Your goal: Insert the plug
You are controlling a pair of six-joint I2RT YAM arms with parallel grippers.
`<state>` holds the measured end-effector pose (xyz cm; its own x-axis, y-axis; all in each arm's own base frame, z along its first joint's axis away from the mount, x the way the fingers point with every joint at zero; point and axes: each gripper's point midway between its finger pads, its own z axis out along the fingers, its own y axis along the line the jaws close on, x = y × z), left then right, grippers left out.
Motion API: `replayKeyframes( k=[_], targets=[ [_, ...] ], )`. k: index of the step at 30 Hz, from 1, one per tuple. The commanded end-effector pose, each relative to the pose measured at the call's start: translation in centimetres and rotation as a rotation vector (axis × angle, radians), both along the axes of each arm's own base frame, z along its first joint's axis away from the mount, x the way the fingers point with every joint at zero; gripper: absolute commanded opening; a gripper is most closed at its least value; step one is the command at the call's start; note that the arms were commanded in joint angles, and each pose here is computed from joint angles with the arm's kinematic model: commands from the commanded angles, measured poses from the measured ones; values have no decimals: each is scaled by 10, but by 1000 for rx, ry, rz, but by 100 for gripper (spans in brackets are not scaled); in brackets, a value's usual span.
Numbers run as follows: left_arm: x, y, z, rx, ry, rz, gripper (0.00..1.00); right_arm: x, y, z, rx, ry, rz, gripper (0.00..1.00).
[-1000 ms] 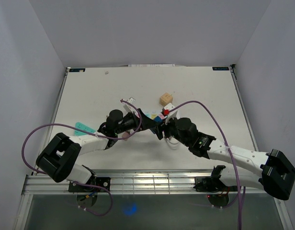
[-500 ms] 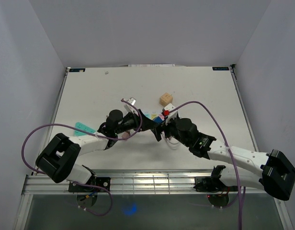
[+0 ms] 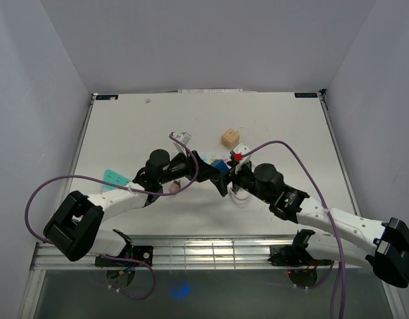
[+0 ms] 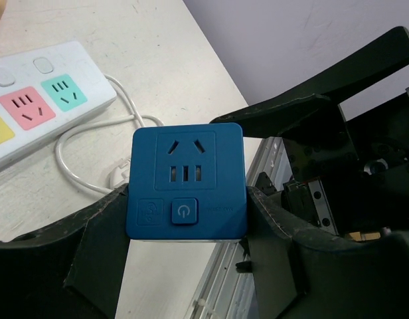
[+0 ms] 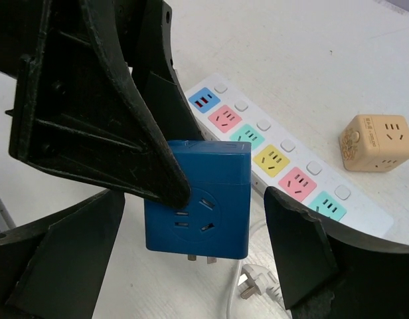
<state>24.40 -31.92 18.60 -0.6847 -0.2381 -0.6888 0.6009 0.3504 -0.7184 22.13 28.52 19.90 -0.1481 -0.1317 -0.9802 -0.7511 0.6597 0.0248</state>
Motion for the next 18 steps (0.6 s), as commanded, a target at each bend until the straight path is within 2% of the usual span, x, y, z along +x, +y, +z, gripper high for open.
replayKeyframes(
  k=[1, 8, 18],
  targets=[
    [-1, 2, 20, -1, -104, -30, 0, -6, 5, 44, 115, -76, 72, 90],
    [6, 9, 12, 18, -148, -56, 0, -10, 9, 42, 100, -22, 163, 90],
    [-4, 21, 16, -20, -263, -143, 0, -6, -3, 44, 173, 68, 269, 90]
  ],
)
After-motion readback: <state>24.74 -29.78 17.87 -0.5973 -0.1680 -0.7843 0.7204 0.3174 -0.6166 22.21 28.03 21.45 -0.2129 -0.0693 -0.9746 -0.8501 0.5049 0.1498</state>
